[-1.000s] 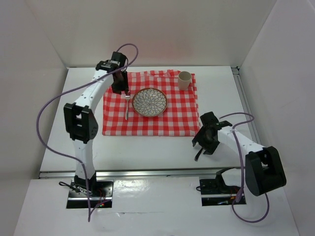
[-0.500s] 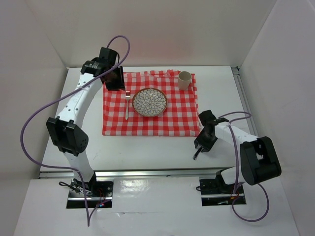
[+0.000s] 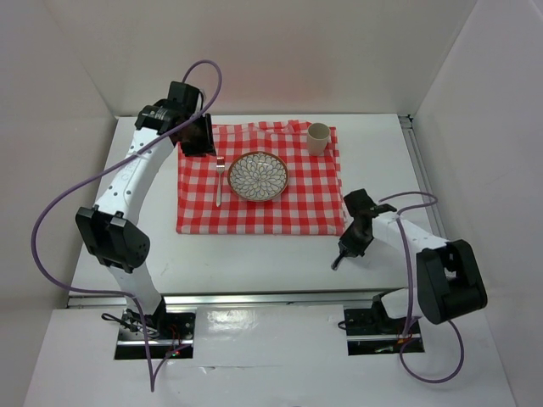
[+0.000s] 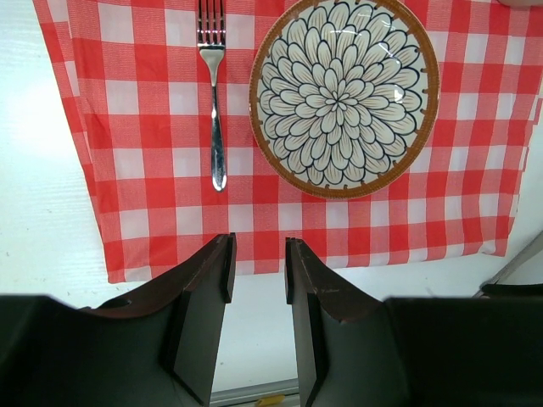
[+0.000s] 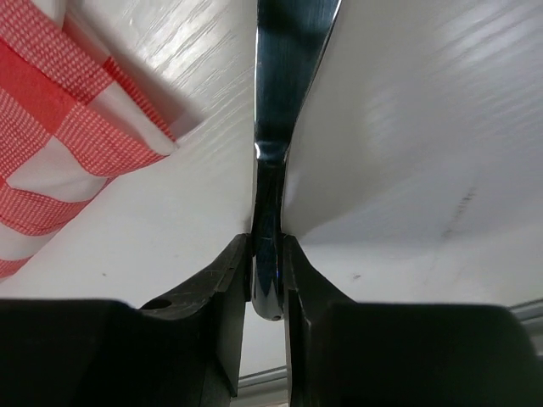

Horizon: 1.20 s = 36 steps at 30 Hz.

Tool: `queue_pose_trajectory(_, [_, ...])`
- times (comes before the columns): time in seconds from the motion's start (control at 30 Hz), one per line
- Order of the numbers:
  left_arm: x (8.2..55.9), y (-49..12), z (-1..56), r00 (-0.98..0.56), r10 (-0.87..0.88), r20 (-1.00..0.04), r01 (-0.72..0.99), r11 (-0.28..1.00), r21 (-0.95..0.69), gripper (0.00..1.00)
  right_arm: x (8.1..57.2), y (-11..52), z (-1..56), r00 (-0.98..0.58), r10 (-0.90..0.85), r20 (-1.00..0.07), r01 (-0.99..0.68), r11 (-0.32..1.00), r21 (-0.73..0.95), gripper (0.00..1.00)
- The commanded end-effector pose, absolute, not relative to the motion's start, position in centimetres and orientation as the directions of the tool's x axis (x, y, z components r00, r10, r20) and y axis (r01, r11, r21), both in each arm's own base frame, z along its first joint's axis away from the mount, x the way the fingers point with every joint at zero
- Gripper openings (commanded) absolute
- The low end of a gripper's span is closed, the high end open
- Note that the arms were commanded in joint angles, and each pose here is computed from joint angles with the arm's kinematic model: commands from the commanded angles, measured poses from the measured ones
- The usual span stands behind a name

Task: Set the dinner table for one person

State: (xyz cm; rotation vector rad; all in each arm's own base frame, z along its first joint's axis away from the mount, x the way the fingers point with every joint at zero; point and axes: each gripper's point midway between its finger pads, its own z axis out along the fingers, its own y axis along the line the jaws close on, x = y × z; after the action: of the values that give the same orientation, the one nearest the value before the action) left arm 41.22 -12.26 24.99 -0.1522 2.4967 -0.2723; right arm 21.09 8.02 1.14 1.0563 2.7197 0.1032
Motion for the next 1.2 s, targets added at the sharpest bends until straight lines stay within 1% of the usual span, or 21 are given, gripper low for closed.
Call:
queue_pose_trajectory(0.0, [40.6, -12.3, 26.7, -0.784, -0.184, -0.593, -0.032, 0.966, -0.257, 0.47, 22.6, 5.3, 4.0, -0.690, 0.636, -0.345, 0.646, 0.756, 0.102, 0.00])
queue_pose_trajectory(0.03, [40.6, -12.3, 26.7, -0.784, -0.184, -0.593, -0.032, 0.966, -0.257, 0.47, 24.0, 5.4, 5.7, -0.686, 0.620, -0.381, 0.624, 0.770, 0.130, 0.00])
queue_pose_trajectory(0.07, [40.6, -12.3, 26.7, -0.784, -0.184, -0.593, -0.032, 0.966, -0.257, 0.47, 24.3, 5.3, 6.5, -0.694, 0.601, -0.395, 0.610, 0.783, 0.120, 0.00])
queue_pose_trajectory(0.1, [40.7, -12.3, 26.4, -0.789, -0.183, -0.586, -0.034, 0.966, -0.255, 0.47, 25.0, 5.2, 7.5, -0.729, 0.538, -0.422, 0.548, 0.829, 0.111, 0.00])
queue_pose_trajectory(0.13, [40.7, -12.3, 26.4, -0.789, -0.183, -0.586, -0.034, 0.966, -0.255, 0.47, 26.7, 5.6, 9.3, -0.727, 0.513, -0.456, 0.515, 0.847, 0.133, 0.00])
queue_pose_trajectory(0.17, [40.7, -12.3, 26.4, -0.789, -0.183, -0.586, -0.034, 0.966, -0.255, 0.47, 27.5, 5.9, 9.6, -0.747, 0.482, -0.458, 0.483, 0.867, 0.124, 0.00])
queue_pose_trajectory(0.2, [40.7, -12.3, 26.4, -0.789, -0.183, -0.586, -0.034, 0.966, -0.255, 0.47, 28.4, 6.5, 10.2, -0.790, 0.397, -0.468, 0.387, 0.914, 0.122, 0.00])
queue_pose_trajectory(0.23, [40.7, -12.3, 26.4, -0.789, -0.183, -0.586, -0.034, 0.966, -0.255, 0.47, 30.0, 7.0, 12.0, -0.782, 0.372, -0.500, 0.349, 0.926, 0.143, 0.00])
queue_pose_trajectory(0.3, [40.7, -12.3, 26.4, -0.789, -0.183, -0.586, -0.034, 0.966, -0.255, 0.47, 31.6, 8.6, 12.2, -0.835, 0.251, -0.490, 0.210, 0.968, 0.138, 0.00])
queue_pose_trajectory(0.33, [40.7, -12.2, 26.4, -0.787, -0.183, -0.589, -0.040, 0.968, -0.248, 0.47, 33.0, 9.3, 13.6, -0.831, 0.223, -0.510, 0.169, 0.974, 0.151, 0.00])
queue_pose_trajectory(0.37, [40.7, -12.2, 26.4, -0.787, -0.183, -0.589, -0.040, 0.968, -0.248, 0.47, 33.5, 10.0, 12.5, -0.859, 0.174, -0.482, 0.123, 0.983, 0.137, 0.00])
queue_pose_trajectory(0.43, [40.6, -12.1, 26.0, -0.792, -0.182, -0.582, -0.042, 0.969, -0.245, 0.47, 35.2, 10.9, 12.9, -0.862, 0.116, -0.494, 0.061, 0.990, 0.126, 0.00])
queue_pose_trajectory(0.47, [40.6, -12.1, 26.0, -0.792, -0.182, -0.582, -0.042, 0.969, -0.245, 0.47, 35.6, 11.3, 11.6, -0.884, 0.092, -0.459, 0.040, 0.992, 0.122, 0.00])
queue_pose_trajectory(0.5, [40.5, -11.9, 25.9, -0.796, -0.181, -0.578, -0.049, 0.970, -0.236, 0.47, 36.4, 12.2, 11.9, -0.881, 0.073, -0.467, 0.014, 0.991, 0.129, 0.00])
queue_pose_trajectory(0.57, [40.3, -11.7, 25.9, -0.793, -0.182, -0.581, -0.055, 0.972, -0.228, 0.47, 36.9, 12.7, 10.3, -0.903, 0.047, -0.428, -0.009, 0.992, 0.127, 0.00])
queue_pose_trajectory(0.73, [40.1, -11.3, 25.4, -0.800, -0.180, -0.572, -0.070, 0.975, -0.209, 0.47, 38.8, 14.1, 8.9, -0.900, 0.017, -0.435, -0.041, 0.991, 0.125, 0.00])
queue_pose_trajectory(0.83, [40.1, -11.3, 25.4, -0.800, -0.180, -0.572, -0.070, 0.975, -0.209, 0.47, 39.6, 14.4, 7.6, -0.908, 0.006, -0.419, -0.047, 0.992, 0.115, 0.00])
queue_pose_trajectory(0.87, [40.0, -11.2, 25.8, -0.796, -0.172, -0.581, -0.061, 0.977, -0.206, 0.47, 40.4, 14.6, 7.8, -0.900, -0.002, -0.436, -0.059, 0.992, 0.115, 0.00])
queue_pose_trajectory(0.93, [39.7, -11.0, 25.4, -0.804, -0.170, -0.570, -0.069, 0.979, -0.194, 0.47, 40.9, 14.8, 6.8, -0.907, -0.005, -0.420, -0.057, 0.992, 0.111, 0.00])
queue_pose_trajectory(0.97, [39.6, -11.0, 25.0, -0.810, -0.168, -0.562, -0.071, 0.979, -0.191, 0.47, 41.5, 15.1, 7.2, -0.902, -0.012, -0.432, -0.070, 0.990, 0.118, 0.00])
queue_pose_trajectory(1.17, [39.5, -10.8, 24.7, -0.813, -0.168, -0.558, -0.078, 0.980, -0.181, 0.47, 42.9, 15.9, 4.8, -0.919, -0.018, -0.394, -0.074, 0.989, 0.126, 0.00])
